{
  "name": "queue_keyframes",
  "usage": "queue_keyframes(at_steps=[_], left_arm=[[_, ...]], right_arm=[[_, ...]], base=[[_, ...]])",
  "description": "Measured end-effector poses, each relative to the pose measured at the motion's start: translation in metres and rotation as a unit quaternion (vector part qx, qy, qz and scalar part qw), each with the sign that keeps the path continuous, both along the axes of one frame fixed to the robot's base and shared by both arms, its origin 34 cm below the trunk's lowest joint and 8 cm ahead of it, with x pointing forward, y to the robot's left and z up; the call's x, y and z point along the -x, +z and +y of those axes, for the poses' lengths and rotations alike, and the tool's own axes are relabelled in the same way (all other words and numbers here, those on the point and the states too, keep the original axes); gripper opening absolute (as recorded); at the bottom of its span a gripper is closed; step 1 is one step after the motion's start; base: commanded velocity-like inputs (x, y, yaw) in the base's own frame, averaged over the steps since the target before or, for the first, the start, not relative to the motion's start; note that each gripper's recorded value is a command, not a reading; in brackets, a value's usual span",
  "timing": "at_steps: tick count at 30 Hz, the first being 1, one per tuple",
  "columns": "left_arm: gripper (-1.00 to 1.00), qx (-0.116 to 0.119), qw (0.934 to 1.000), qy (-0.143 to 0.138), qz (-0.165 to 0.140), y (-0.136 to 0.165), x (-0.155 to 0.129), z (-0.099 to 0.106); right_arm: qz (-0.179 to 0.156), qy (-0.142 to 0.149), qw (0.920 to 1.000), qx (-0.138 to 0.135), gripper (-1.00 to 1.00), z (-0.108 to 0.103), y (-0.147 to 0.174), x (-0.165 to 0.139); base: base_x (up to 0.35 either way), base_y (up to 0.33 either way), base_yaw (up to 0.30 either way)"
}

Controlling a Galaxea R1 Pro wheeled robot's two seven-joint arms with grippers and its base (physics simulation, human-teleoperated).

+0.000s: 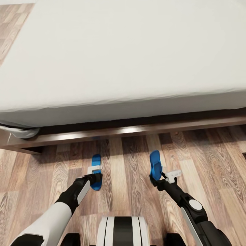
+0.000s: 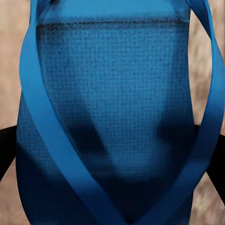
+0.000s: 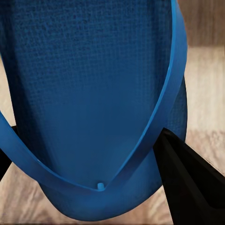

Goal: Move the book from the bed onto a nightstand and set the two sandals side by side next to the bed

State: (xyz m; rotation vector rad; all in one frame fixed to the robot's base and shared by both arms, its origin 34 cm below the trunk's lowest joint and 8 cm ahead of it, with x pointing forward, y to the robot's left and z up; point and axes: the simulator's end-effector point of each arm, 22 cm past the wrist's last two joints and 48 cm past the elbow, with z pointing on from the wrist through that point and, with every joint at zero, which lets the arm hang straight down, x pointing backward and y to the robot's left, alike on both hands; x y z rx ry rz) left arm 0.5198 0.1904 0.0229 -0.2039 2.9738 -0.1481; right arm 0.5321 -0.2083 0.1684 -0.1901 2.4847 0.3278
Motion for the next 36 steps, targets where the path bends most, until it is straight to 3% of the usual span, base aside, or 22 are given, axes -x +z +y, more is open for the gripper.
queue_keyframes(at_steps=[14, 15, 36], left_arm=[[-1.0, 0.001, 1.0, 0.001, 0.0, -0.0024, 0.0, -0.0005], [1.0, 0.001, 1.0, 0.001, 0.0, -0.0024, 0.0, -0.0005], [1.0, -0.001, 1.0, 0.0, -0.002, 0.0041, -0.0011, -0.0002]], right_arm=[[0.004, 0.0, 1.0, 0.0, -1.0, 0.0001, -0.0039, 0.0026], [0.004, 0.0, 1.0, 0.0, -1.0, 0.0, -0.0038, 0.0026], [-0.005, 0.0, 1.0, 0.0, -1.0, -0.0001, 0.0052, -0.0033]], base=[[0.0, 0.0, 0.0], [0.0, 0.0, 0.0], [0.0, 0.0, 0.0]])
